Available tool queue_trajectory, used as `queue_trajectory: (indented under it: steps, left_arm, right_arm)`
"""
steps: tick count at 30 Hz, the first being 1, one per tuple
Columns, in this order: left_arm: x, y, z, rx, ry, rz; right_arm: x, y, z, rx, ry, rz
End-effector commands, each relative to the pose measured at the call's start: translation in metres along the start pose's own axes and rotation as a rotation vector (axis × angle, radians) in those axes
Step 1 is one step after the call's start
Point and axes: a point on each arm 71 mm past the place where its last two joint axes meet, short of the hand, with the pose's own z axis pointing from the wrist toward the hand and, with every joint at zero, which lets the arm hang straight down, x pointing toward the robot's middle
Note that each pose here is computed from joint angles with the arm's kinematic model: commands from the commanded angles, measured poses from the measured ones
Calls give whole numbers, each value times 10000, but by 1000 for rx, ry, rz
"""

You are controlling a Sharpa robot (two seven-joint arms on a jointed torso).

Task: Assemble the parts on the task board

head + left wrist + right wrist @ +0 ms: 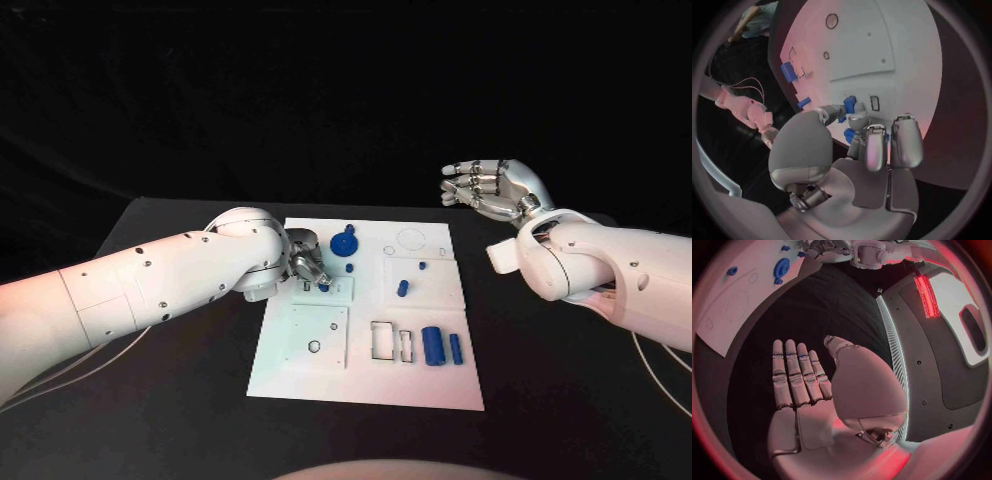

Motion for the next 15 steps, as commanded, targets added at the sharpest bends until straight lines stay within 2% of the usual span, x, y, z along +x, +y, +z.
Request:
queue_trajectory:
  steps: [1, 15]
  left_arm:
    - [81, -40, 13, 21, 54, 7]
    - [69, -17, 27, 6, 50, 21]
  right_arm:
    - [15, 9, -3, -12, 16, 7]
    - [12, 8, -7, -9, 16, 10]
